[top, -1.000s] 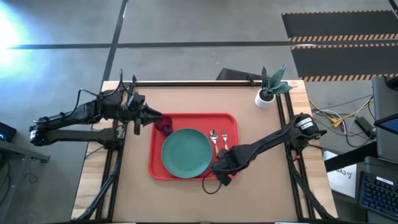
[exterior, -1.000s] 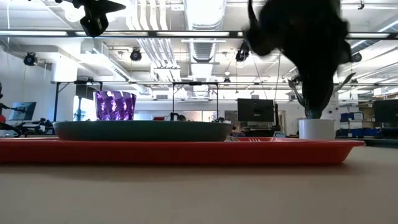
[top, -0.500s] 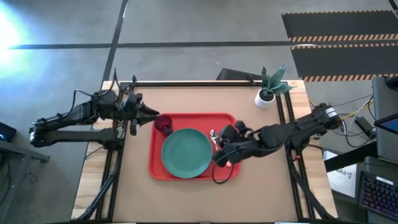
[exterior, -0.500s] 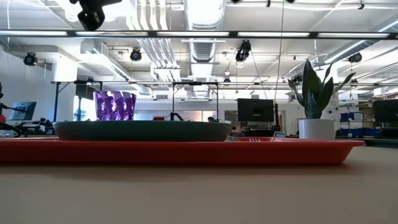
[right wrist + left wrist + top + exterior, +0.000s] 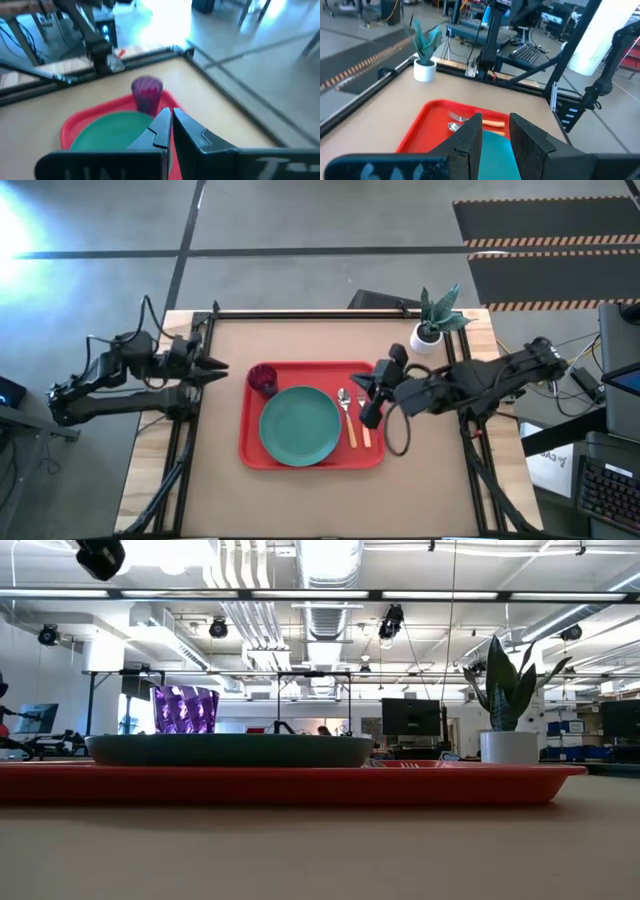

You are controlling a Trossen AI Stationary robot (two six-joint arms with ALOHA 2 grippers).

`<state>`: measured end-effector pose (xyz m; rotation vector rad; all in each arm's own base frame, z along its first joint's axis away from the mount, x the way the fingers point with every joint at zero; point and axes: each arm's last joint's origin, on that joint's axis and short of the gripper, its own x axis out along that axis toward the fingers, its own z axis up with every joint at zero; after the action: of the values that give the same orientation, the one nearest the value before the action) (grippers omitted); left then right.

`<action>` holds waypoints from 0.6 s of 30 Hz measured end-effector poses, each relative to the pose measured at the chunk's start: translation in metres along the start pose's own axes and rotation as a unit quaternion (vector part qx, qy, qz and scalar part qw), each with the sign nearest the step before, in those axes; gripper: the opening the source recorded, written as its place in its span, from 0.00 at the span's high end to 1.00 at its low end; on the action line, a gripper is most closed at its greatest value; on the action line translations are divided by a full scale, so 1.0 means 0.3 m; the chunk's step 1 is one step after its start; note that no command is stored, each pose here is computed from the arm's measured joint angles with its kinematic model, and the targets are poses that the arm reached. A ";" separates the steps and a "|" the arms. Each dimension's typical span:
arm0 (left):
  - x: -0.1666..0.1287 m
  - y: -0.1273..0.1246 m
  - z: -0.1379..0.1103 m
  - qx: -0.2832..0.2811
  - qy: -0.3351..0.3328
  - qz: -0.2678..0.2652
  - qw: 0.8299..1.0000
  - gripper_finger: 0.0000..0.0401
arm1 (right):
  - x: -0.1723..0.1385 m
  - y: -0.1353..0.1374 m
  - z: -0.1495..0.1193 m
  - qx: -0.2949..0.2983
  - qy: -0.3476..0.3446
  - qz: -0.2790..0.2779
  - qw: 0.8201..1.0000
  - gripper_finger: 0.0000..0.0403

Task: Pick and place plate/cup/fork/spoon on tray
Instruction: Return to Home Position

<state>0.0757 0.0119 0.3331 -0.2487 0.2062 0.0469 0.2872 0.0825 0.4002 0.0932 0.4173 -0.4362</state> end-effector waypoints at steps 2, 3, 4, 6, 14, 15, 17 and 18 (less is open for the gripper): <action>-0.017 -0.003 -0.002 0.014 -0.010 -0.002 1.000 0.80 | -0.017 -0.019 0.026 -0.014 -0.024 0.004 1.000 0.98; -0.026 -0.005 -0.002 0.019 -0.016 -0.003 1.000 0.80 | -0.025 -0.029 0.036 -0.020 -0.034 0.010 0.999 0.98; -0.036 -0.007 -0.002 0.022 -0.022 -0.004 1.000 0.80 | -0.033 -0.038 0.045 -0.025 -0.041 0.024 0.999 0.98; -0.060 -0.012 -0.006 0.029 -0.035 -0.007 0.999 0.80 | -0.050 -0.057 0.066 -0.035 -0.061 0.054 0.996 0.98; -0.125 -0.016 -0.055 0.037 -0.053 -0.010 0.998 0.80 | -0.073 -0.186 0.027 -0.031 -0.114 0.102 0.988 0.98; -0.127 -0.014 -0.068 0.034 -0.055 -0.010 0.998 0.80 | -0.069 -0.207 0.005 -0.020 -0.113 0.105 0.988 0.98; -0.128 -0.008 -0.096 0.016 -0.057 -0.012 0.998 0.80 | -0.060 -0.243 -0.046 0.004 -0.118 0.116 0.986 0.98; -0.128 -0.005 -0.110 0.008 -0.058 -0.012 0.998 0.80 | -0.059 -0.262 -0.074 0.016 -0.126 0.123 0.984 0.98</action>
<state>0.0317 0.0014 0.3103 -0.2320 0.0889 0.0349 0.2309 0.0224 0.3872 0.1182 0.1472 -0.2059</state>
